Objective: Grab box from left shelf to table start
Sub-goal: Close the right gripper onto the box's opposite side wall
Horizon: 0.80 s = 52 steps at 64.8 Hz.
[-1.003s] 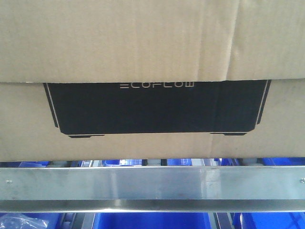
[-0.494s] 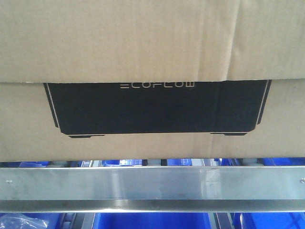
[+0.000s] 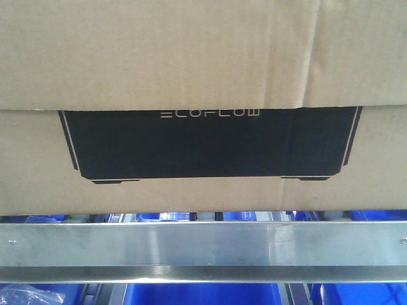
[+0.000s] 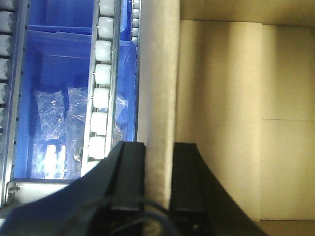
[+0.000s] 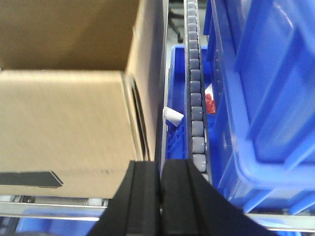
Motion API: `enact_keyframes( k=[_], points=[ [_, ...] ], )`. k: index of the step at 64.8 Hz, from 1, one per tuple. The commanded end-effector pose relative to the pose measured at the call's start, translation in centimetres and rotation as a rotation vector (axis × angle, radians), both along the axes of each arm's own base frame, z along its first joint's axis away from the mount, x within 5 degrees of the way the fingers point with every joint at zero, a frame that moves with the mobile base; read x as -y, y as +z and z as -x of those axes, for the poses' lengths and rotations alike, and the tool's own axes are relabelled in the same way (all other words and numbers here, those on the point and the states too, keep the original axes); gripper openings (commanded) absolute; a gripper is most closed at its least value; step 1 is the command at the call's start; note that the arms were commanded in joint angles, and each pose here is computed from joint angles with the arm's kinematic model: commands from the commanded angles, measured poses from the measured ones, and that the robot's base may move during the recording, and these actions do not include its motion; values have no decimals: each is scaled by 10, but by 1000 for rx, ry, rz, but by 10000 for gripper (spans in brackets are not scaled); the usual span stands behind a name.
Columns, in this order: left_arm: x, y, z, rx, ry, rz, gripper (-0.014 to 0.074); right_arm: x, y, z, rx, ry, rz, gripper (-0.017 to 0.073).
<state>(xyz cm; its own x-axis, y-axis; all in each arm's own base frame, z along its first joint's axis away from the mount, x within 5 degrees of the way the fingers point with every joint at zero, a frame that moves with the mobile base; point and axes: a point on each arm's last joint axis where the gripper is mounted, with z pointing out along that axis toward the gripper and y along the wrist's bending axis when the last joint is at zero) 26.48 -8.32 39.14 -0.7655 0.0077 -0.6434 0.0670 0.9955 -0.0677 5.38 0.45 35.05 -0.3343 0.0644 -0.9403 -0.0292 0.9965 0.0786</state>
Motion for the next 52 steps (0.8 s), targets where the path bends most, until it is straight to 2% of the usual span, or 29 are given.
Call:
enact_keyframes(
  k=[1, 9, 26, 52],
  points=[
    [0, 20, 4, 101, -1, 42, -102, 0, 30, -11, 78, -3, 11, 300],
    [0, 20, 4, 101, -1, 42, -102, 0, 48, -28, 43, 1, 18, 407],
    [0, 20, 4, 101, -1, 42, -102, -1, 75, -76, -91, 8, 20, 410],
    [0, 20, 4, 101, -1, 42, -102, -6, 86, -148, -233, 35, -39, 410]
  ],
)
